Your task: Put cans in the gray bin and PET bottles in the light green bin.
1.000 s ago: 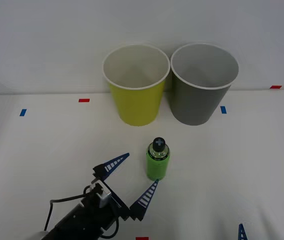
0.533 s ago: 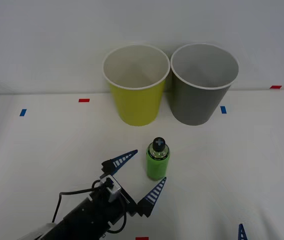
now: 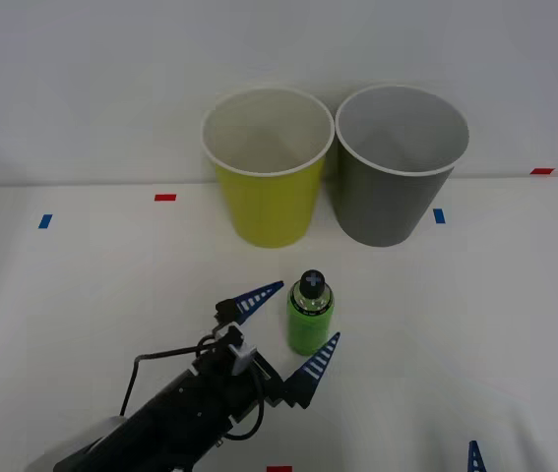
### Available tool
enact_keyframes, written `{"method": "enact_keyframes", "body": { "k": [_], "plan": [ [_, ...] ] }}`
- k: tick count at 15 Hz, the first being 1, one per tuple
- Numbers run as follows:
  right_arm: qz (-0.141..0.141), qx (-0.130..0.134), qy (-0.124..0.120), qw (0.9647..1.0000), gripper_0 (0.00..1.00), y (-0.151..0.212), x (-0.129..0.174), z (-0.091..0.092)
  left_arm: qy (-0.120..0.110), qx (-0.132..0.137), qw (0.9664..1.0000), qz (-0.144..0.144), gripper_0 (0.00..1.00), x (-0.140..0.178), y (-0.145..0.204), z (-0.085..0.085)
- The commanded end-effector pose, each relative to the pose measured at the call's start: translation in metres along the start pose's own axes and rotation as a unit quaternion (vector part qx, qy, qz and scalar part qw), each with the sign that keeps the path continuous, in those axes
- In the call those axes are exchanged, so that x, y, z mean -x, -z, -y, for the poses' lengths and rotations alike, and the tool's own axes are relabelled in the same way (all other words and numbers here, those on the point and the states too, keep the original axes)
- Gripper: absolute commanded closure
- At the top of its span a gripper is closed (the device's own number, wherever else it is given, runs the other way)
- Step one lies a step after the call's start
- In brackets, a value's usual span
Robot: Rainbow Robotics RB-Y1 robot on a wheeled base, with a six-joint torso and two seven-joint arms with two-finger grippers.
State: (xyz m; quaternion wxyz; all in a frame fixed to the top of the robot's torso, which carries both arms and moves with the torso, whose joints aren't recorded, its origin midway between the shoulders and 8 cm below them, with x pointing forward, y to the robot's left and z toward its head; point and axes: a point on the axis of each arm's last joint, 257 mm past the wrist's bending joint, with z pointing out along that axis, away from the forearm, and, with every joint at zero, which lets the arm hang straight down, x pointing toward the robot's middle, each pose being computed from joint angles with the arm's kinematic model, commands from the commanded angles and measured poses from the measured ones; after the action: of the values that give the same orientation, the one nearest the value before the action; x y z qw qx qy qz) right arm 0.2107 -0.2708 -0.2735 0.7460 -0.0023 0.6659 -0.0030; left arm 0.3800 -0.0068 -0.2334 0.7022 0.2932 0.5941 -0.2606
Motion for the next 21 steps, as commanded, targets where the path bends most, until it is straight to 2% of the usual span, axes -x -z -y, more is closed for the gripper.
{"method": "enact_keyframes", "body": {
  "k": [1,10,13,18,19,21],
  "plan": [
    [0.000,0.000,0.000,1.0000,0.00,0.000,0.000,0.000,-0.001,-0.002,1.0000,-0.005,0.00,0.000,-0.009,0.002],
    [0.000,0.000,0.000,1.0000,0.00,0.000,0.000,0.000,0.006,0.006,0.9998,-0.017,0.00,0.006,-0.040,0.003],
    [0.000,0.000,0.000,1.0000,0.00,0.000,0.000,0.000,0.011,0.005,0.9997,-0.019,0.00,0.007,-0.047,0.009],
    [0.000,0.000,0.000,1.0000,0.00,0.000,0.000,0.000,0.012,0.008,0.9997,-0.021,0.00,0.008,-0.052,0.009],
    [0.000,0.000,0.000,1.0000,0.00,0.000,0.000,0.000,0.012,0.009,0.9997,-0.021,0.16,0.008,-0.052,0.008],
    [0.000,0.000,0.000,1.0000,0.00,0.000,0.000,0.000,0.012,0.008,0.9997,-0.022,0.59,0.007,-0.052,0.008]
  ]
}}
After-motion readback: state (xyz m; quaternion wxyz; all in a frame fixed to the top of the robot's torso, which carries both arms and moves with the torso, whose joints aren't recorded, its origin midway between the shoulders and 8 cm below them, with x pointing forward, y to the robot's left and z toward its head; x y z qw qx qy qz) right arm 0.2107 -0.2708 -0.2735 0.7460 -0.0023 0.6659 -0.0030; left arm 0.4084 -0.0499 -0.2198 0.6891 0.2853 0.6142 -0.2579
